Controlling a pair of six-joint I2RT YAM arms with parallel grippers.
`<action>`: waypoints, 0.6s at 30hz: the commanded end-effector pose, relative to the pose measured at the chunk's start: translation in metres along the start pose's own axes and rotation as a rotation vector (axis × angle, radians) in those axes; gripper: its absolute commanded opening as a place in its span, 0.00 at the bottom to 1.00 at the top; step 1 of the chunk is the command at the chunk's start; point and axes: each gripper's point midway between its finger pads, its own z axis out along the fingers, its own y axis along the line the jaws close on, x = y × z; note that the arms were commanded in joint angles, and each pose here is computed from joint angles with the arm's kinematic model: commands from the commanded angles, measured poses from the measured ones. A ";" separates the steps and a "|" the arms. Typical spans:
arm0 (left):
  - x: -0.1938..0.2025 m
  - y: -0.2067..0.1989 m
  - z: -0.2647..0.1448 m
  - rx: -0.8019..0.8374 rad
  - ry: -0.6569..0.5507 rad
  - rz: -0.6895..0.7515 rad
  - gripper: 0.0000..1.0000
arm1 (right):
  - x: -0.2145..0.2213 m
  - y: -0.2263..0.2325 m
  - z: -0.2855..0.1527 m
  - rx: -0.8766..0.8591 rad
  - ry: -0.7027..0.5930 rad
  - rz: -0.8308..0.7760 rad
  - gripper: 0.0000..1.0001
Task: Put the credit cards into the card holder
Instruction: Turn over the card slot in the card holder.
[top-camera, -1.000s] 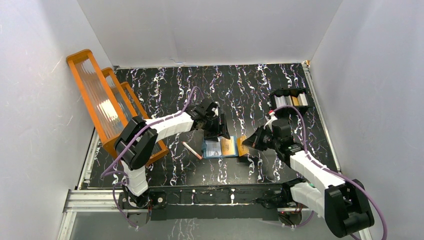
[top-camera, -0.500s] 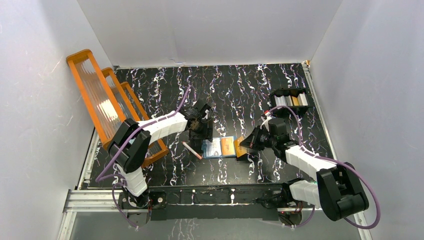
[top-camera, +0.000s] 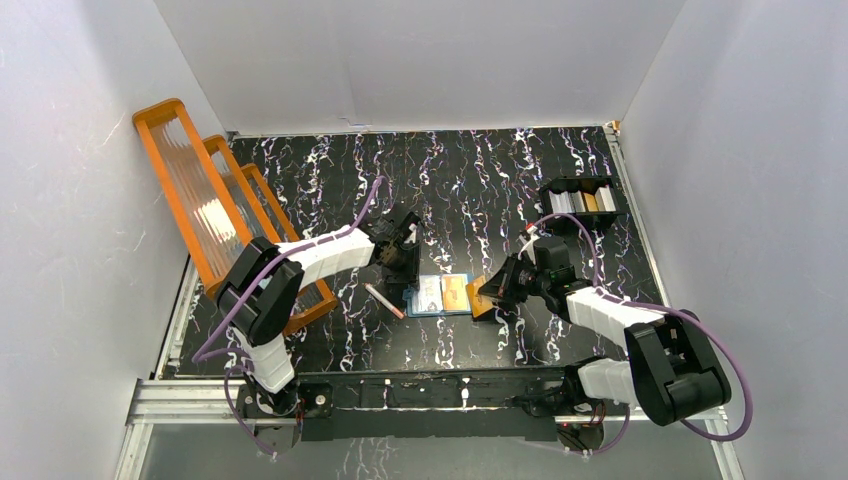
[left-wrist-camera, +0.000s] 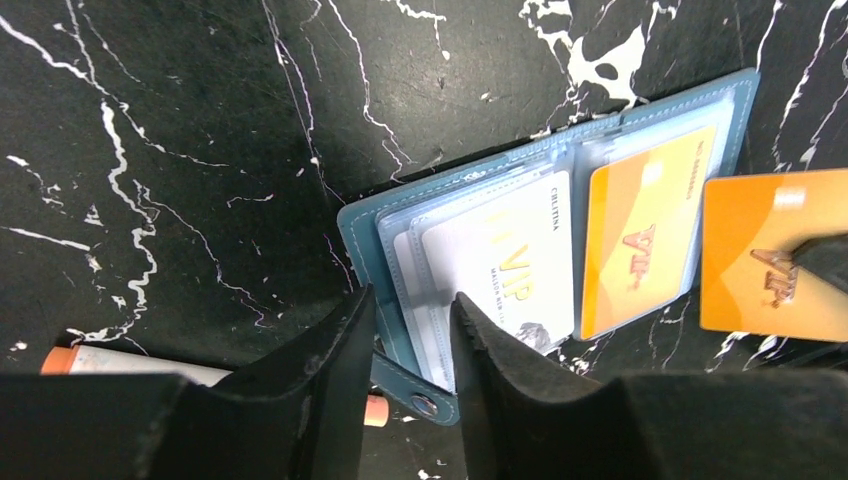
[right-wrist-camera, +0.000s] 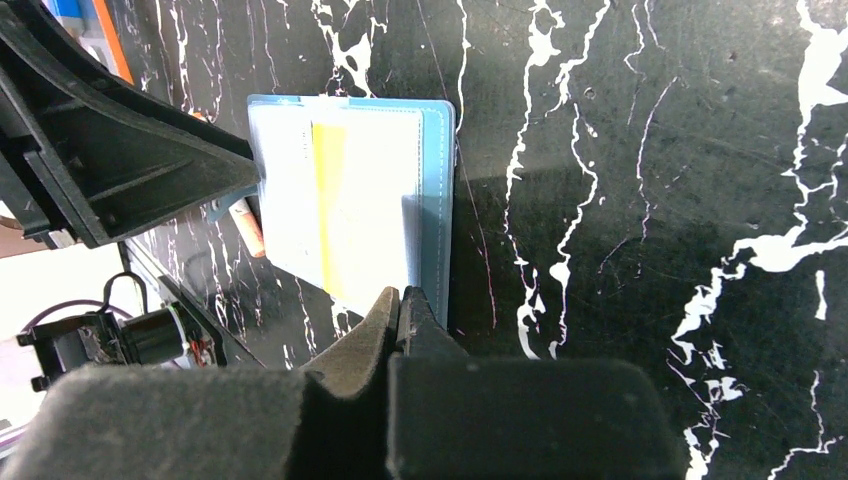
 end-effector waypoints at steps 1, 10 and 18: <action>0.001 -0.005 -0.009 0.046 -0.007 0.008 0.29 | -0.011 0.013 0.001 -0.052 -0.031 -0.048 0.00; 0.003 -0.009 -0.005 0.069 0.000 0.001 0.20 | -0.011 0.020 0.003 -0.090 -0.017 -0.030 0.00; 0.004 -0.007 -0.004 0.062 0.003 0.008 0.15 | -0.028 0.014 -0.009 0.013 -0.066 -0.147 0.00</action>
